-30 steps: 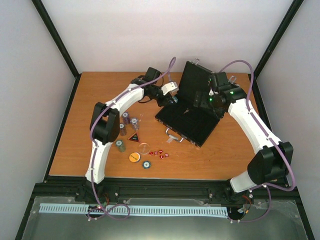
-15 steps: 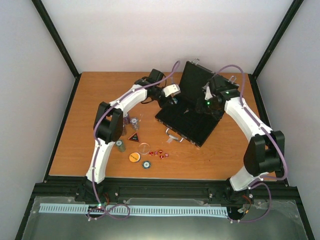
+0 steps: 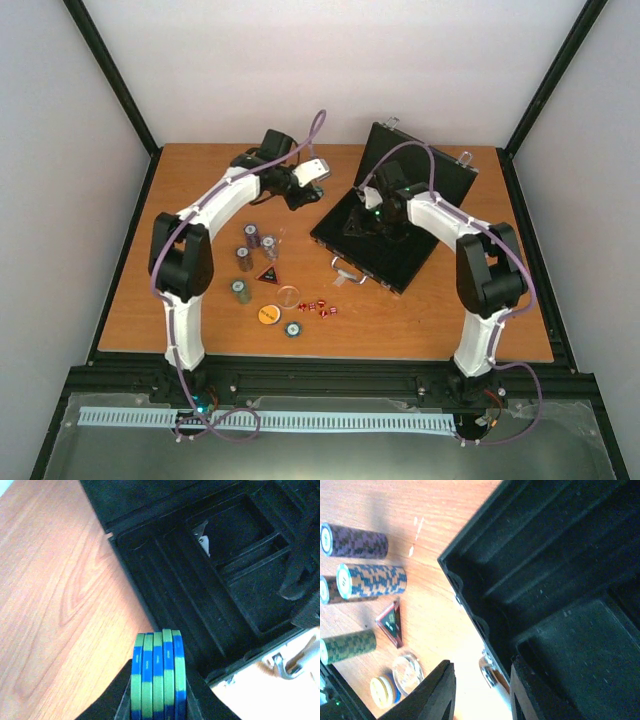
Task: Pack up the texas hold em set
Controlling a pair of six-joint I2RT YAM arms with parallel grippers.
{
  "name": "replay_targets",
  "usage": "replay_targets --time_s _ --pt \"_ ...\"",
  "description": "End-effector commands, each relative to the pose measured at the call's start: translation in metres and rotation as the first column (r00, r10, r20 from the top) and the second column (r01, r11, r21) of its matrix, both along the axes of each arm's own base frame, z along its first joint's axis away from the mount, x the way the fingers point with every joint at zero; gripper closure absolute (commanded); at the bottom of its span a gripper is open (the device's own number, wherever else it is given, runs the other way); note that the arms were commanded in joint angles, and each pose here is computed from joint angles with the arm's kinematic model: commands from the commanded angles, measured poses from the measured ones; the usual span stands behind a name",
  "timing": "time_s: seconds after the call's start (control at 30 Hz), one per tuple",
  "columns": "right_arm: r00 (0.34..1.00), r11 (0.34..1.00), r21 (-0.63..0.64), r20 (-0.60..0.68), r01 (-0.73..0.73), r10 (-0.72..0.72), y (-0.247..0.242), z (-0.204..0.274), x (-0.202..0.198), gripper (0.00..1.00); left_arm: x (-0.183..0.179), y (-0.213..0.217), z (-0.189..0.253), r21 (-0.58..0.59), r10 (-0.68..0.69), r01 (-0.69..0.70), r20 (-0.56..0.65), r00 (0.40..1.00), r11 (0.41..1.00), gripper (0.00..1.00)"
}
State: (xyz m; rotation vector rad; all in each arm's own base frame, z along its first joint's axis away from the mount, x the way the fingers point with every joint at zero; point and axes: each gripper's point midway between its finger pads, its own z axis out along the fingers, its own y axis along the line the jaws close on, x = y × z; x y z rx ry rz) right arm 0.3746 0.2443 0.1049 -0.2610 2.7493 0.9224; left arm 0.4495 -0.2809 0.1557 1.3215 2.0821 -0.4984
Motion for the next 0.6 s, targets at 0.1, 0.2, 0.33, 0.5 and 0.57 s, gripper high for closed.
replay_targets --time_s 0.1,0.2,0.33,0.5,0.57 --pt "0.999 0.998 0.053 0.042 -0.014 0.011 0.033 0.002 0.032 0.67 -0.011 0.03 0.03 0.033 0.002 -0.005 0.092 0.996 0.999 0.99" --pt "0.999 0.998 0.048 0.037 -0.034 0.032 0.047 -0.007 0.036 0.67 -0.015 0.035 0.033 0.039 0.006 -0.01 0.099 0.995 0.999 0.99" --pt "0.997 0.998 0.028 0.035 -0.064 0.063 0.063 -0.017 0.038 0.67 -0.021 0.036 0.034 0.029 0.01 -0.013 0.096 0.995 0.999 0.99" --pt "0.996 0.996 -0.01 0.003 -0.09 0.09 0.074 -0.034 0.027 0.66 -0.026 0.041 0.034 0.045 0.013 -0.018 0.102 0.995 0.999 0.99" --pt "0.995 0.994 -0.028 -0.01 -0.101 0.101 0.076 -0.04 0.02 0.66 -0.027 0.042 0.034 0.048 0.014 -0.019 0.103 0.995 0.999 0.99"
